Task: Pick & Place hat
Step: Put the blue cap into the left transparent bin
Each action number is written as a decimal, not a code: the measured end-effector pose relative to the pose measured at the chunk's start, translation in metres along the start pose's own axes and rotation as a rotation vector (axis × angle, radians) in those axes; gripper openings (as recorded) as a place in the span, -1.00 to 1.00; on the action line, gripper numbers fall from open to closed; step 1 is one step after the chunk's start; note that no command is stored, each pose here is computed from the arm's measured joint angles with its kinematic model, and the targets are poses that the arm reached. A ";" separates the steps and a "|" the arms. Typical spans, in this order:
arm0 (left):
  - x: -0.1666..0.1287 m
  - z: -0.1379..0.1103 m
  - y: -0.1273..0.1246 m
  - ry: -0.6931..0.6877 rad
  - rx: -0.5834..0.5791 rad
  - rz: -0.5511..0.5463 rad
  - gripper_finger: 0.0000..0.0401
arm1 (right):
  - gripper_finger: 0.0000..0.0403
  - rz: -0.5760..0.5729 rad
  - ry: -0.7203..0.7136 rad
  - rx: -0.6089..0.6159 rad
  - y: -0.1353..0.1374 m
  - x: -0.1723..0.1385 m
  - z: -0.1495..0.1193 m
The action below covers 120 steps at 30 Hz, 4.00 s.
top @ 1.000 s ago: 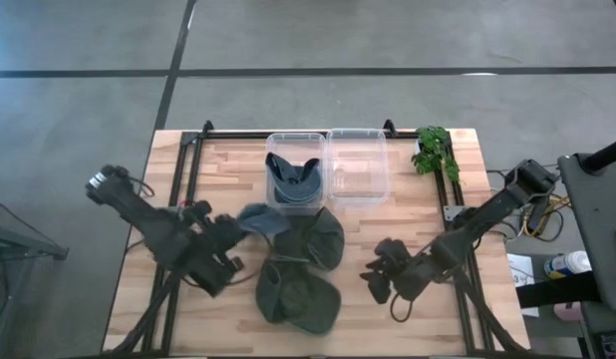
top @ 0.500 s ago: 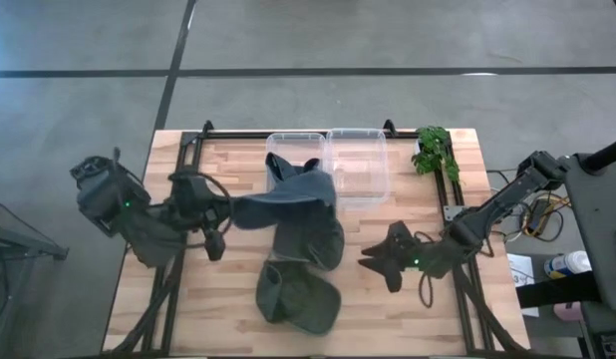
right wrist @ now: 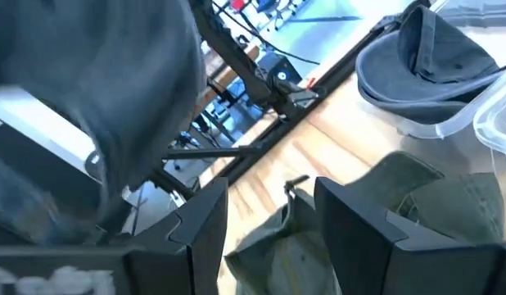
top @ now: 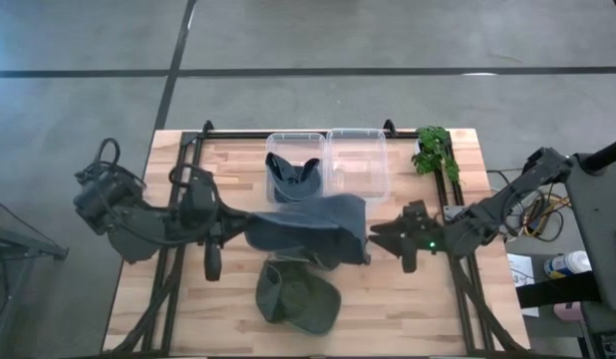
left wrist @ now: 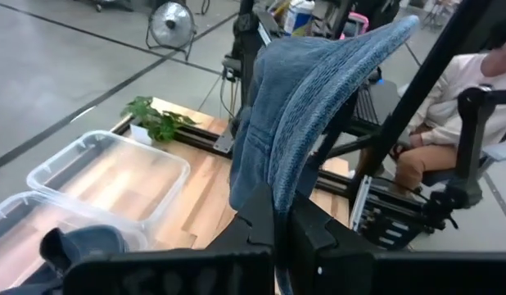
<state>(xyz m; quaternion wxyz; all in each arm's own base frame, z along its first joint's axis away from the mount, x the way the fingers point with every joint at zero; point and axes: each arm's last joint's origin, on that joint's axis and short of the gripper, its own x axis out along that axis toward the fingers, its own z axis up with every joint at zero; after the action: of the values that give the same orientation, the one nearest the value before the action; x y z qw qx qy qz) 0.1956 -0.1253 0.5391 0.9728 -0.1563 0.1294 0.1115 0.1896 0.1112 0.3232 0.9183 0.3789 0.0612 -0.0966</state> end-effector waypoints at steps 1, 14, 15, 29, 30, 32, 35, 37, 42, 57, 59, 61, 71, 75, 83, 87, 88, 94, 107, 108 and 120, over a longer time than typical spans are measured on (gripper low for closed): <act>0.001 -0.001 -0.001 0.005 0.001 -0.001 -0.97 | -0.13 0.005 -0.003 0.012 0.000 -0.002 0.002; 0.031 -0.022 -0.010 0.052 0.004 0.077 -0.97 | -0.29 0.036 -0.014 -0.015 0.033 0.013 0.010; 0.034 -0.023 -0.010 0.054 0.001 0.085 -0.97 | -0.30 0.036 -0.014 -0.032 0.038 0.016 0.009; 0.044 -0.034 0.007 -0.058 0.021 0.389 -0.97 | -0.56 -0.255 0.090 -0.119 0.064 0.001 0.040; 0.045 -0.033 0.009 -0.059 0.024 0.399 -0.97 | -0.59 -0.263 0.092 -0.113 0.064 0.002 0.039; 0.047 -0.032 0.011 -0.063 0.012 0.410 -0.97 | -0.66 -0.258 0.098 -0.096 0.065 0.005 0.036; 0.051 -0.030 0.014 -0.042 -0.014 0.401 -0.97 | -0.76 -0.223 0.083 -0.088 0.070 0.019 0.034; 0.057 -0.030 0.015 -0.021 -0.039 0.384 -0.97 | -0.83 -0.201 0.048 -0.087 0.073 0.028 0.036; 0.072 -0.032 0.011 0.016 -0.084 0.327 -0.97 | -0.95 -0.198 -0.062 -0.108 0.071 0.055 0.051; 0.080 -0.027 0.001 0.023 -0.161 0.166 -0.97 | -0.96 -0.353 -0.154 -0.166 0.034 0.097 0.085; 0.081 -0.025 0.001 0.004 -0.175 0.163 -0.97 | -0.96 -0.412 -0.184 -0.192 0.030 0.098 0.084; 0.079 -0.023 0.001 -0.011 -0.178 0.169 -0.95 | -0.96 -0.447 -0.189 -0.221 0.028 0.101 0.082; 0.078 -0.020 0.011 -0.026 -0.099 0.259 -0.98 | -0.96 -0.424 -0.203 -0.375 0.038 0.092 0.085; 0.082 -0.022 0.030 0.013 -0.036 0.392 -0.98 | -0.96 -0.227 -0.162 -0.409 0.062 0.067 0.094; 0.081 -0.012 0.053 0.008 -0.003 0.475 -0.98 | -0.96 -0.264 -0.074 -0.376 0.057 0.022 0.090; 0.073 -0.007 0.055 0.011 -0.019 0.447 -0.98 | -0.96 -0.522 -0.133 -0.306 0.031 0.003 0.090; 0.069 -0.006 0.055 0.009 -0.034 0.429 -0.98 | -0.96 -0.579 -0.144 -0.284 0.023 0.001 0.091; 0.051 0.012 0.055 -0.040 -0.112 0.258 -0.98 | -0.96 -0.785 -0.157 -0.197 -0.015 0.003 0.102; 0.044 0.015 0.065 -0.027 -0.002 0.255 -0.98 | -0.96 -0.311 -0.151 -0.212 -0.023 0.089 0.141; 0.046 0.014 0.066 -0.023 -0.001 0.262 -0.98 | -0.96 -0.293 -0.144 -0.209 -0.023 0.094 0.145; 0.099 -0.015 0.091 0.032 -0.034 0.438 -0.97 | -0.96 -0.089 0.053 -0.253 -0.037 0.140 0.175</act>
<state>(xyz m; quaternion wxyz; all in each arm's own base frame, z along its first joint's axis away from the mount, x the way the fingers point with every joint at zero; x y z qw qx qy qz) 0.2621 -0.0281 0.4717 0.9204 -0.1429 0.1739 0.3197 0.3241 -0.0565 0.3956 0.9516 0.2595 0.1141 -0.1188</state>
